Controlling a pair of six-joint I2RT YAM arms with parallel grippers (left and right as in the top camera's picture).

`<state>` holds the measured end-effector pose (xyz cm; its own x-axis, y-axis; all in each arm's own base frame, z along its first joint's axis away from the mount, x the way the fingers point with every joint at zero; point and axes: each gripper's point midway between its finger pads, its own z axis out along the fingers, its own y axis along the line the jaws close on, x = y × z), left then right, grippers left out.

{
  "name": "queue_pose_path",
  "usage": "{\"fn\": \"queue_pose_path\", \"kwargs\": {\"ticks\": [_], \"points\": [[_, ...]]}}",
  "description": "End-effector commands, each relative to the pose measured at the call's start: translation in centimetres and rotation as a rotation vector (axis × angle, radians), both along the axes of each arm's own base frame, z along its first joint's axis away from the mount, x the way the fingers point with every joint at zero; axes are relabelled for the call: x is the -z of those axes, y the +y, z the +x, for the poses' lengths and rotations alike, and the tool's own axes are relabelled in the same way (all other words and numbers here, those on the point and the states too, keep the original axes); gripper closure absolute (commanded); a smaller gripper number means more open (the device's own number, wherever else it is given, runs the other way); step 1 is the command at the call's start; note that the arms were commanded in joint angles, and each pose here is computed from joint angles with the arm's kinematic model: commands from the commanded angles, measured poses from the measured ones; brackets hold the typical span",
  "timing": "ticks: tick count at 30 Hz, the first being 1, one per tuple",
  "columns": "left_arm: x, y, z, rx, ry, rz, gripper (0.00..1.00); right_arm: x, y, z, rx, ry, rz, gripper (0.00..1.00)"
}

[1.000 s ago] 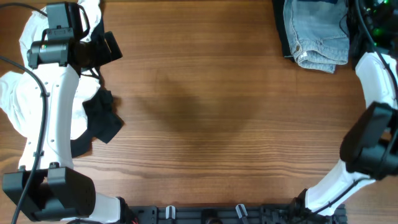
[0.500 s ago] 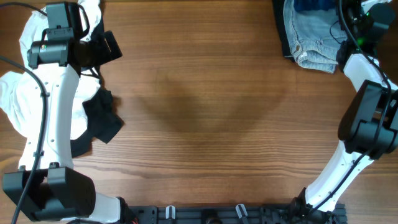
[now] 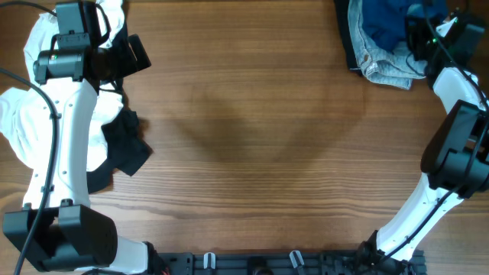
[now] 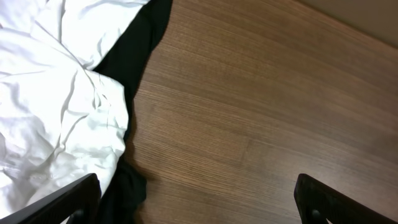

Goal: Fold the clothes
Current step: 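Carry the teal bundle onto the folded jeans and lower it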

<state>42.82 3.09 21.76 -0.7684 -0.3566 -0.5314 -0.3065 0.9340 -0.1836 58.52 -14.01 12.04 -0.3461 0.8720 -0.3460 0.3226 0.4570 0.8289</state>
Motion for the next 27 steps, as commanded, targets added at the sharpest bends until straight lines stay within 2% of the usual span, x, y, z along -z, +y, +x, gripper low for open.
{"fn": "queue_pose_path", "kwargs": {"ticks": [1, 5, 11, 12, 13, 14, 17, 23, 27], "points": [[0.2, 0.2, 0.2, 0.009, 0.000, -0.003, 0.00, 0.4, 1.4, -0.8, -0.097, 0.034, -0.033, 0.57], [0.2, 0.2, 0.2, 0.009, 0.001, -0.003, 0.00, 0.3, 1.4, -2.4, -0.095, 0.104, -0.013, 0.54], [0.2, 0.2, 0.4, 0.009, -0.005, -0.003, 0.00, -4.0, 0.6, -5.5, -0.085, 0.135, -0.062, 0.51], [0.2, 0.2, 0.4, 0.009, -0.005, -0.003, 0.00, -4.9, 0.6, -6.1, -0.086, 0.139, -0.077, 0.47], [0.1, 0.2, 0.4, 0.009, -0.006, -0.003, 0.00, -6.1, 0.6, -7.2, -0.086, 0.149, -0.103, 0.27], [0.1, 0.2, 0.4, 0.009, -0.006, -0.003, 0.00, -6.7, 0.7, -7.7, -0.090, 0.152, -0.116, 0.17], [0.1, 0.2, 0.4, 0.009, -0.006, -0.002, 0.00, -8.6, 1.5, -9.3, -0.127, 0.151, -0.165, 0.07], [0.1, 0.2, 0.5, 0.009, -0.010, -0.002, 0.00, -8.6, 2.3, -10.8, -0.212, 0.175, -0.253, 0.05], [0.1, 0.2, 0.5, 0.009, -0.010, -0.002, 0.00, -10.3, 1.5, -8.7, -0.300, 0.041, -0.568, 0.06]]}}
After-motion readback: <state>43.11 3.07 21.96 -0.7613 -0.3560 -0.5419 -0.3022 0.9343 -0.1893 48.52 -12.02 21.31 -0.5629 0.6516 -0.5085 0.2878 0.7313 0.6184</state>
